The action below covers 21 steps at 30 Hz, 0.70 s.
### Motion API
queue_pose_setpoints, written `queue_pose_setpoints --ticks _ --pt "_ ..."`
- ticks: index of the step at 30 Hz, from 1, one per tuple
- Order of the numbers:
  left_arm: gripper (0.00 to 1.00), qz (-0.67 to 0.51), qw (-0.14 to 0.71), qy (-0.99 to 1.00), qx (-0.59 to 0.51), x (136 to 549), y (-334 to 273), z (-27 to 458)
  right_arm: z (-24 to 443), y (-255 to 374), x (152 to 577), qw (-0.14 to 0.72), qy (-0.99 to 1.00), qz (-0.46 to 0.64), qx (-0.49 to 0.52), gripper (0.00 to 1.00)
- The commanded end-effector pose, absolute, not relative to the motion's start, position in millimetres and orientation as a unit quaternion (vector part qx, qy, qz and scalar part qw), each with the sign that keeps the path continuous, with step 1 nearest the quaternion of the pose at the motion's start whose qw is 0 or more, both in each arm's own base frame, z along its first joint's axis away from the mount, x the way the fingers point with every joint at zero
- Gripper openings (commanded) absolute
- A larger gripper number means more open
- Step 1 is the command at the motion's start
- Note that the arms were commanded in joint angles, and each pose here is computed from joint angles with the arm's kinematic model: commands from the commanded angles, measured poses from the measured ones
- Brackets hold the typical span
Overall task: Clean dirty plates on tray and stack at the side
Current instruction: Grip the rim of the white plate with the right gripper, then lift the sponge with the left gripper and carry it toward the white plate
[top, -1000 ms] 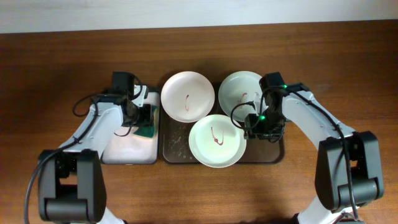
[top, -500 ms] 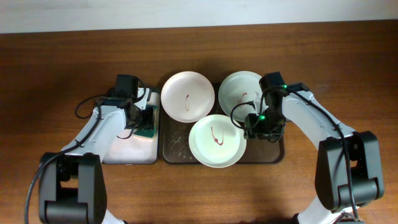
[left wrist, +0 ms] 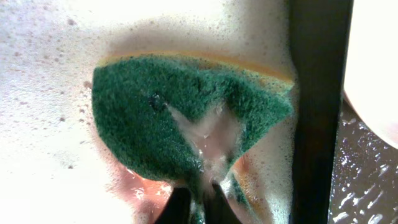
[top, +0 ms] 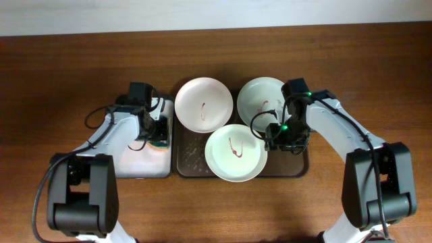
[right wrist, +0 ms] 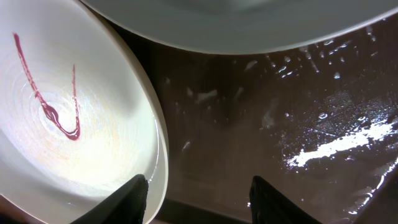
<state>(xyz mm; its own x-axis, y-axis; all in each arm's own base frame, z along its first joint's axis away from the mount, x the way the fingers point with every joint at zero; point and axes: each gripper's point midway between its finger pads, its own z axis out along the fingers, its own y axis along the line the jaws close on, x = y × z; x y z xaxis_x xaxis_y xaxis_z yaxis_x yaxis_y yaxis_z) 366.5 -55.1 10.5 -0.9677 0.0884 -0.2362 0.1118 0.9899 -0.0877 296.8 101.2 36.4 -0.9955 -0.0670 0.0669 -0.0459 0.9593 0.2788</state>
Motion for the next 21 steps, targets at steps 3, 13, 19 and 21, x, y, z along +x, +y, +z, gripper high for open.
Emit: queue_pose_setpoints --ticks 3,13,19,21 --pt "0.0 -0.046 0.08 0.994 0.05 354 -53 4 37 101 295 0.038 -0.99 -0.134 0.029 0.54" --pt "0.0 0.009 0.236 0.972 0.021 389 -31 115 37 101 297 0.033 -0.99 -0.134 0.03 0.54" --pt "0.0 0.004 0.242 0.97 -0.03 390 -28 119 37 101 298 0.03 -0.99 -0.135 0.031 0.54" --pt "0.0 0.017 0.252 0.967 -0.038 391 -23 123 37 101 299 0.028 -0.99 -0.135 0.031 0.54"
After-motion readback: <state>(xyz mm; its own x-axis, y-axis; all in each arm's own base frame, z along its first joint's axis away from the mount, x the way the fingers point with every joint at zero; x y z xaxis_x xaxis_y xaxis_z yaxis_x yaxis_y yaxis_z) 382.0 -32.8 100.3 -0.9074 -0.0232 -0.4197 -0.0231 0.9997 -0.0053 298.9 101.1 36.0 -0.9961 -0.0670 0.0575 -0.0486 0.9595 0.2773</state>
